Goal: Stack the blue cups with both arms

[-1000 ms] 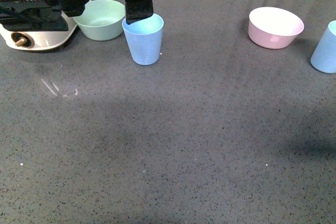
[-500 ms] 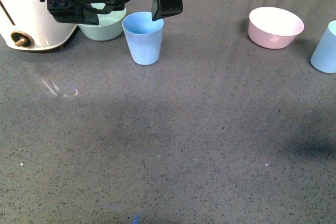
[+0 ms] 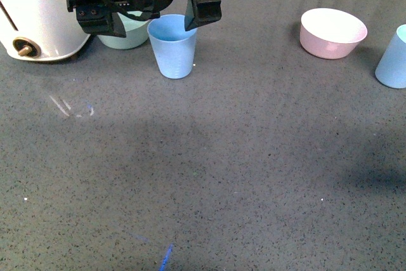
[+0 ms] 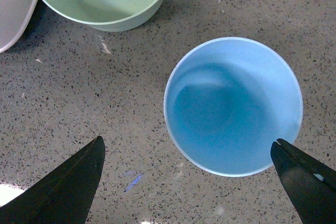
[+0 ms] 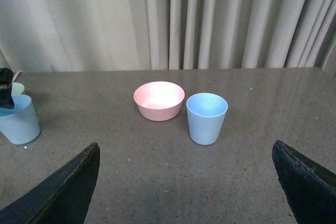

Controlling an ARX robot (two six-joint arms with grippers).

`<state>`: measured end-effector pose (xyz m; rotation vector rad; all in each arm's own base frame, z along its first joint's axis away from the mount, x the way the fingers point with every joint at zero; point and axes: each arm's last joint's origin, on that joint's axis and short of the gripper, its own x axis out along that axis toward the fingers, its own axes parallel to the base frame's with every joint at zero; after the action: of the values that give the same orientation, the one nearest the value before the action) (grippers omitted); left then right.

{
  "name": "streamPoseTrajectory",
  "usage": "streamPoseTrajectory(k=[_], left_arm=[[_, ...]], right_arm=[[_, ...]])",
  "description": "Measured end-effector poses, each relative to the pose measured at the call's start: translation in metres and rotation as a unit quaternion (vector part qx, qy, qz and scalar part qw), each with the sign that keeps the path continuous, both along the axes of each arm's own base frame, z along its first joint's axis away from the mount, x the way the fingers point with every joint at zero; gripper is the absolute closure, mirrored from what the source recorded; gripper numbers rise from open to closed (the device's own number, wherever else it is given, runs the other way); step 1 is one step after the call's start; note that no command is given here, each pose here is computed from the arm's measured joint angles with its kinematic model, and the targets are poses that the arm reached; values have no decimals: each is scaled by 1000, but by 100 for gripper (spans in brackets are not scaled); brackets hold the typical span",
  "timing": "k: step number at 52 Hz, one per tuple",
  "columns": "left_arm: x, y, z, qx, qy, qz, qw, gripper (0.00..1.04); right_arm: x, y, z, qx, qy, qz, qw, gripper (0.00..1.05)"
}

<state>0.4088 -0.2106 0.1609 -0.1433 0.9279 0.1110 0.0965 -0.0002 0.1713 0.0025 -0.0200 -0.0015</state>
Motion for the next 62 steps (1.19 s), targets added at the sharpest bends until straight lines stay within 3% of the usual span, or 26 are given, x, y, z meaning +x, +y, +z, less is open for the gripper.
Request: streamPoseTrajectory(k=[28, 35, 54, 62], left_arm=[[16, 3, -19, -5, 28, 42, 999, 11], [18, 2, -21, -3, 29, 42, 999, 28], [19, 0, -17, 0, 29, 43, 999, 101], [18, -4, -16, -7, 29, 41, 999, 103]], right_arm=[[0, 0, 0, 0, 0, 0, 1000, 9], [0, 0, 0, 0, 0, 0, 1000, 9], [0, 0, 0, 0, 0, 0, 1000, 9], [0, 0, 0, 0, 0, 0, 1000, 9]])
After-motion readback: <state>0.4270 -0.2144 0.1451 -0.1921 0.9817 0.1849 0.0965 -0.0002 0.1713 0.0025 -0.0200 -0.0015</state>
